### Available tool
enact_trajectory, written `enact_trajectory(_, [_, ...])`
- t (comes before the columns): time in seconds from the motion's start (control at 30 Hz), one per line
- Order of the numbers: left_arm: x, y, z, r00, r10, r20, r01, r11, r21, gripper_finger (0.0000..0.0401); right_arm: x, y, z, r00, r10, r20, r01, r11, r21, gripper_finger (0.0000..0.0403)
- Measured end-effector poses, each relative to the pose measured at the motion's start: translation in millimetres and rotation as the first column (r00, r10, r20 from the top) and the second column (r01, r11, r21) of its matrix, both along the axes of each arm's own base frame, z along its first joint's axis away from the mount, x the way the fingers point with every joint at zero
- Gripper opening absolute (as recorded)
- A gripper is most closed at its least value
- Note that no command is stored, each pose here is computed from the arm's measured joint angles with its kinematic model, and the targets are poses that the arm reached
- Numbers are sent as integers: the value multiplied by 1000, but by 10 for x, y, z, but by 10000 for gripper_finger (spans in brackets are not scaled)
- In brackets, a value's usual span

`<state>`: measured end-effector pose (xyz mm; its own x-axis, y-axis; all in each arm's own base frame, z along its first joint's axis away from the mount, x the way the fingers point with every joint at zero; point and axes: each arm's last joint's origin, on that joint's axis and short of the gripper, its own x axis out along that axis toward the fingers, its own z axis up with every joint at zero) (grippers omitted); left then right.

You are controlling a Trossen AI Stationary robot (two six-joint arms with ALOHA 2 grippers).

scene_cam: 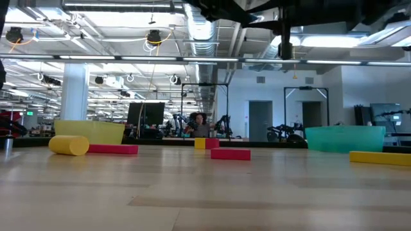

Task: Sort & place blocks by color
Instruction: Put the blue triangle wooden block into the green bin

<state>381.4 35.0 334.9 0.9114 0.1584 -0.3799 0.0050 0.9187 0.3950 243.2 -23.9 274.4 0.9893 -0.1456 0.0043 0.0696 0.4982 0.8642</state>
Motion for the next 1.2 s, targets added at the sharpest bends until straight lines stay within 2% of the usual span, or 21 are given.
enact_trajectory(0.1, [-9,109,8,998,62,8,-62,998,13,134,-14,-119,-17,998,-55,-21,55,999,-3,40])
enact_trajectory(0.27, [-77,369,14,985,171,-7,-171,985,2,180,-161,-377,-104,970,-191,-149,193,981,-1,39])
enact_trajectory(0.37, [-137,539,-45,973,219,-66,-221,975,-31,205,-351,-490,-110,926,-274,-258,278,960,-22,39])
enact_trajectory(0.47, [-224,738,-108,956,261,-133,-272,959,-75,221,-608,-567,-235,807,-370,-459,394,918,-47,39])
enact_trajectory(0.6, [-388,1054,-191,942,259,-215,-306,924,-229,225,-974,-598,-401,567,-448,-691,529,841,-112,39])
enact_trajectory(0.77, [-544,1389,-355,931,279,-234,-349,869,-351,222,-1183,-653,-529,327,-494,-806,629,750,-204,43])
enact_trajectory(0.87, [-628,1499,-457,914,317,-253,-394,842,-370,222,-1216,-711,-591,211,-522,-826,657,701,-276,73])
enact_trajectory(0.97, [-725,1525,-564,896,307,-319,-420,820,-390,222,-1222,-767,-637,153,-526,-837,672,676,-302,118])
enact_trajectory(1.1, [-778,1496,-673,908,254,-334,-379,839,-391,222,-1202,-817,-697,116,-508,-854,680,667,-304,187])
enact_trajectory(1.2, [-834,1443,-741,928,188,-321,-315,857,-409,222,-1192,-808,-707,122,-497,-859,691,664,-286,228])
